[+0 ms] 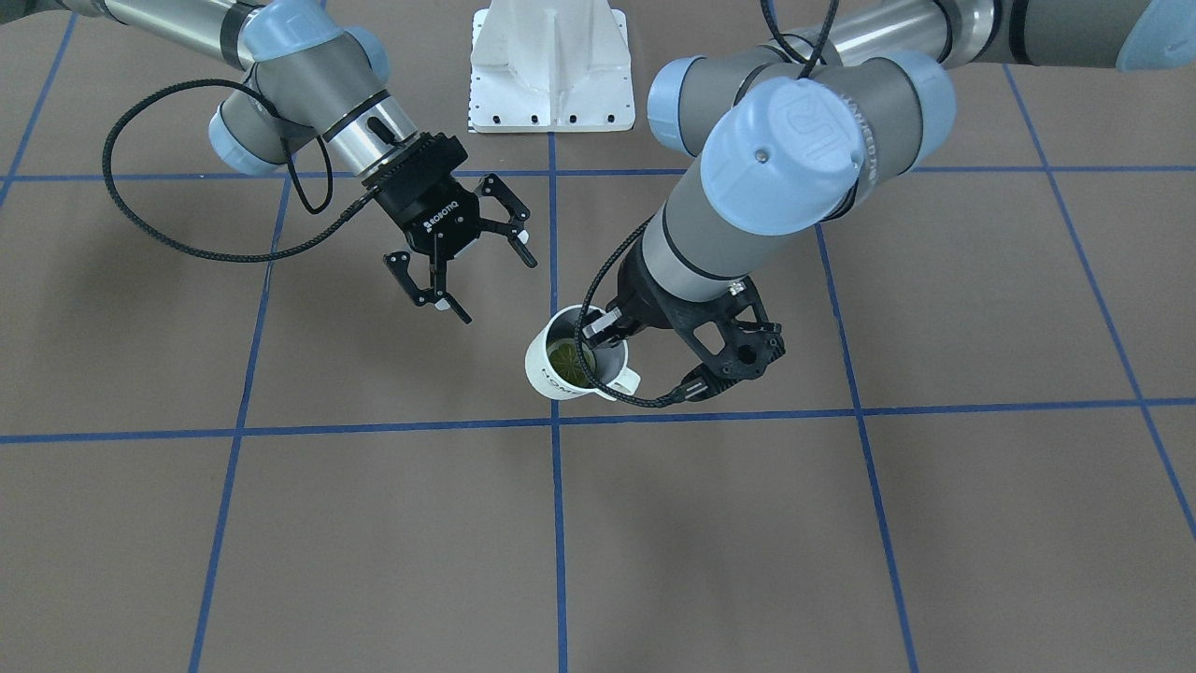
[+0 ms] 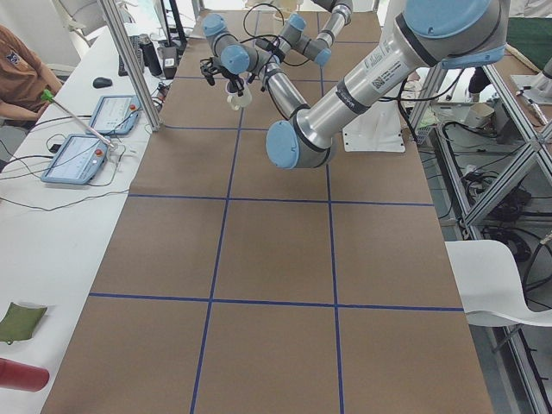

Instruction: Left arm hands cup to right arm to dump lemon

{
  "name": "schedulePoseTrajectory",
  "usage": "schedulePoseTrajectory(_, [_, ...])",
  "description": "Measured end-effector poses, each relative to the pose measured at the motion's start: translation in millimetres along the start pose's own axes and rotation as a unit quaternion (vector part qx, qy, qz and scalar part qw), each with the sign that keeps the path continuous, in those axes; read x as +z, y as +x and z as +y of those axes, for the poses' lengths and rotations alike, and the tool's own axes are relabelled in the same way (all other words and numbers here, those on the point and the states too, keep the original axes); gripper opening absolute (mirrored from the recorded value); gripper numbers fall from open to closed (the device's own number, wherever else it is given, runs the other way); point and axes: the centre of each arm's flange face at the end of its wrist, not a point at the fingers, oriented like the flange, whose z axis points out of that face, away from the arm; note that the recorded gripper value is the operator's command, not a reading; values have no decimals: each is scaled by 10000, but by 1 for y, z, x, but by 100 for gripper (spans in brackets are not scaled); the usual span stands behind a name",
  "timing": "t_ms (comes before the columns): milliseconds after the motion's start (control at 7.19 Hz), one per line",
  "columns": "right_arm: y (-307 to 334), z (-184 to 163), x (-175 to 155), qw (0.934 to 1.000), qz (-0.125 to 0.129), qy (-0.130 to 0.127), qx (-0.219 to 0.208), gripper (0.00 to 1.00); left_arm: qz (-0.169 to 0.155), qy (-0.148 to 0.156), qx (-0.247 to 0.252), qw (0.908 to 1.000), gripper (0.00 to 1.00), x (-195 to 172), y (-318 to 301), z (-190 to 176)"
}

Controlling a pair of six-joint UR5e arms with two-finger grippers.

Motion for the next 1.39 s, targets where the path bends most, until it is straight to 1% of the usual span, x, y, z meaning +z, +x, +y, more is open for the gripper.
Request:
schedulePoseTrajectory(417, [-1, 3, 1, 10000, 42, 8, -64, 99, -42, -158, 136, 9998, 0, 16, 10, 26])
schedulePoseTrajectory(974, [-3, 6, 3, 10000, 43, -7, -63, 99, -36, -213, 200, 9996, 0, 19, 15, 37])
schedulePoseTrajectory(1252, [-4, 7, 3, 10000, 39, -15, -63, 99, -23, -343, 223, 9992, 0, 19, 16, 42])
schedulePoseTrajectory(1391, [-4, 7, 4, 10000, 36, -21, -64, 91, -19, -404, 226, 9989, 0, 19, 16, 44])
